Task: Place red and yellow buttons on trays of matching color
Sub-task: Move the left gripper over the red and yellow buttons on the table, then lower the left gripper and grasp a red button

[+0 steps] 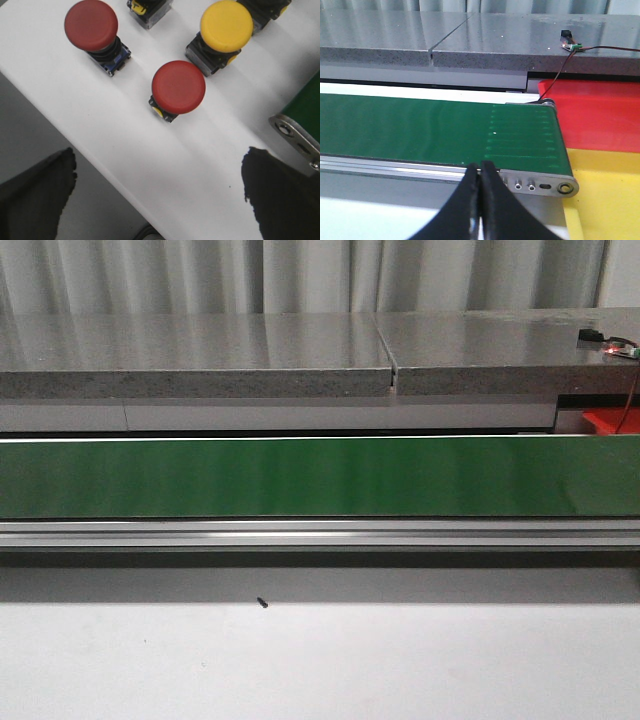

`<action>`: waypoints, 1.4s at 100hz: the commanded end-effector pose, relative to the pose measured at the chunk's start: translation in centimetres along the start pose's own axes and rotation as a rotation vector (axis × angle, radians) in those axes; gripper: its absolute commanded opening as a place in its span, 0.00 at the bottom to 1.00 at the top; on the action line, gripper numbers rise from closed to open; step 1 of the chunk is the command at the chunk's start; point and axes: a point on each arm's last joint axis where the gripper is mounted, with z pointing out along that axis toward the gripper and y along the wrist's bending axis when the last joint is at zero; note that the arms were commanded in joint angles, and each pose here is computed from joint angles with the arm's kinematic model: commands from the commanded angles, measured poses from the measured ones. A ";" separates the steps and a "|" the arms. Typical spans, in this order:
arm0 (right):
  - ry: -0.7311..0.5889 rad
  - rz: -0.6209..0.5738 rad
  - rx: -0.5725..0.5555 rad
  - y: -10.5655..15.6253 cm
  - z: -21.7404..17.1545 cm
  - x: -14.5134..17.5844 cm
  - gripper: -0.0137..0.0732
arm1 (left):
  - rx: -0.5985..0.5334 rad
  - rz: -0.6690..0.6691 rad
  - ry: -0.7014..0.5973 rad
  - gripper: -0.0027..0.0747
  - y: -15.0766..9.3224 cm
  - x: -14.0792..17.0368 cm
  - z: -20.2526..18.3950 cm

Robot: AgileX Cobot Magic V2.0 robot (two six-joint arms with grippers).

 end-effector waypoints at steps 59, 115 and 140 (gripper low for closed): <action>-0.113 -0.015 -0.006 0.1 -0.3 -1.3 0.08 | 0.027 -0.008 -0.040 0.88 -1.1 -3.7 2.7; -0.113 -0.015 -0.006 0.1 -0.3 -1.3 0.08 | 0.032 -0.006 -0.003 0.83 -1.6 -4.0 5.2; -0.113 -0.015 -0.006 0.1 -0.3 -1.3 0.08 | 0.039 0.006 -0.026 0.82 -1.8 -4.6 4.8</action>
